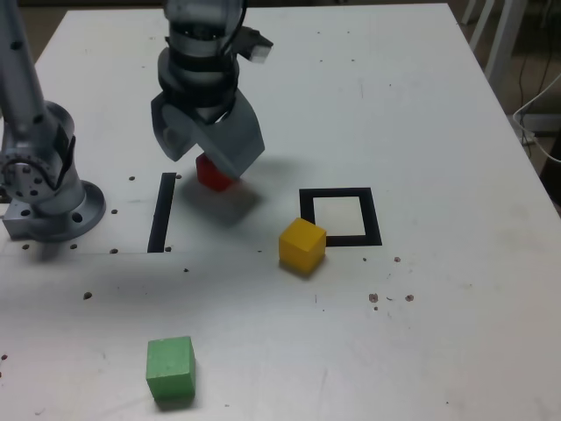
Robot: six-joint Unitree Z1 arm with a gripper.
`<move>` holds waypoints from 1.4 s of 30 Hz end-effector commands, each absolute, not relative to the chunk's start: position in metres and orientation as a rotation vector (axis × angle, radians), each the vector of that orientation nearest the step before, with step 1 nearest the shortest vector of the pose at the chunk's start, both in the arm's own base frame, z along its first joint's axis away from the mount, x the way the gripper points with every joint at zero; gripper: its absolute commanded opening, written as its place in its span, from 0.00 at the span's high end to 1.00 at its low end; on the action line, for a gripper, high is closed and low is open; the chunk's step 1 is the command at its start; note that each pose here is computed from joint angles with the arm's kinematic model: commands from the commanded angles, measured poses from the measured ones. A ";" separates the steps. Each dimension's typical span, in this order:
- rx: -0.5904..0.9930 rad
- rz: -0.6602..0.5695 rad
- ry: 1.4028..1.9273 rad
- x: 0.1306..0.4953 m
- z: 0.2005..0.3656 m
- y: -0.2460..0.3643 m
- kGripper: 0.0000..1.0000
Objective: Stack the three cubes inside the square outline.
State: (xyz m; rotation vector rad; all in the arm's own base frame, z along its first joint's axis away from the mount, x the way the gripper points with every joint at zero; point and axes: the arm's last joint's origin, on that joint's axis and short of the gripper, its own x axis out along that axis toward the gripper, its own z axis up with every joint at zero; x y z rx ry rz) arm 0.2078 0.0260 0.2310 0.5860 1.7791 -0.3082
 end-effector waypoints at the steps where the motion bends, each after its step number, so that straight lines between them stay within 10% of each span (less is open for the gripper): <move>1: 0.581 -0.306 1.785 0.213 0.229 0.029 0.07; 17: 0.535 -0.314 1.806 0.228 0.212 0.038 0.16; 31: 0.511 -0.300 1.800 0.230 0.208 0.040 0.68; 42: 0.506 -0.305 1.801 0.228 0.209 0.040 0.70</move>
